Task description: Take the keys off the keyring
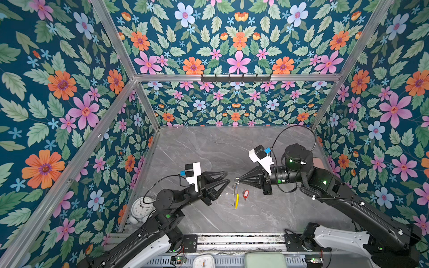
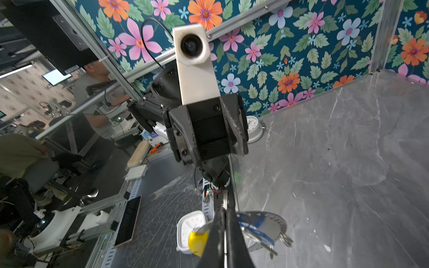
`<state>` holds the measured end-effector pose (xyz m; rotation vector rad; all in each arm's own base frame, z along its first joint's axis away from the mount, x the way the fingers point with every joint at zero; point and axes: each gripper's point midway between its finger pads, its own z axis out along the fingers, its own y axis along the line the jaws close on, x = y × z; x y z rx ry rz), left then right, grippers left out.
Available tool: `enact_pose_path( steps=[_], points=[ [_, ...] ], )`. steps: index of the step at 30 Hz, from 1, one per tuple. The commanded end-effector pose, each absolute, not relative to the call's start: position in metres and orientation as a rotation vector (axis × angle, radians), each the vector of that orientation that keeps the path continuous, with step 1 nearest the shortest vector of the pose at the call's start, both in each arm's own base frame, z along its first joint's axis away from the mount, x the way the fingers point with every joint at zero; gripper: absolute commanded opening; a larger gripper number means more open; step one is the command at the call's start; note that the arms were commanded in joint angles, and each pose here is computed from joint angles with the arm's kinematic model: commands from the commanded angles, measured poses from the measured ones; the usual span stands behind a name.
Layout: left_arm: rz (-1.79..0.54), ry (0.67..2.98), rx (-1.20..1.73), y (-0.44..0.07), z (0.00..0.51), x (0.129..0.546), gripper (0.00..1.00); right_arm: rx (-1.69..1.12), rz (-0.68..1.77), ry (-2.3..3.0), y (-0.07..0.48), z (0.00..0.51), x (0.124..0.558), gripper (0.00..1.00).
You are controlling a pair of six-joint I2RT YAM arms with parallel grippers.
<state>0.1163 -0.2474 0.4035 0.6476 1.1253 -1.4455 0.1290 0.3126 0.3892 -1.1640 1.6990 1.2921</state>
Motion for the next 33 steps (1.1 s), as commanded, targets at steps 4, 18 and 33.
enact_pose_path(
  steps=[4,18,33],
  points=[
    [-1.498,1.319,0.823,-0.269,0.381,0.106,0.40,-1.317,1.126,1.831,0.293,0.367,0.122,0.00],
    [-1.522,1.458,0.958,-0.285,0.373,0.101,0.36,-1.414,1.090,1.830,0.298,0.371,0.124,0.00],
    [-1.521,1.482,0.993,-0.289,0.371,0.101,0.26,-1.472,1.092,1.822,0.300,0.369,0.120,0.00]
  ],
)
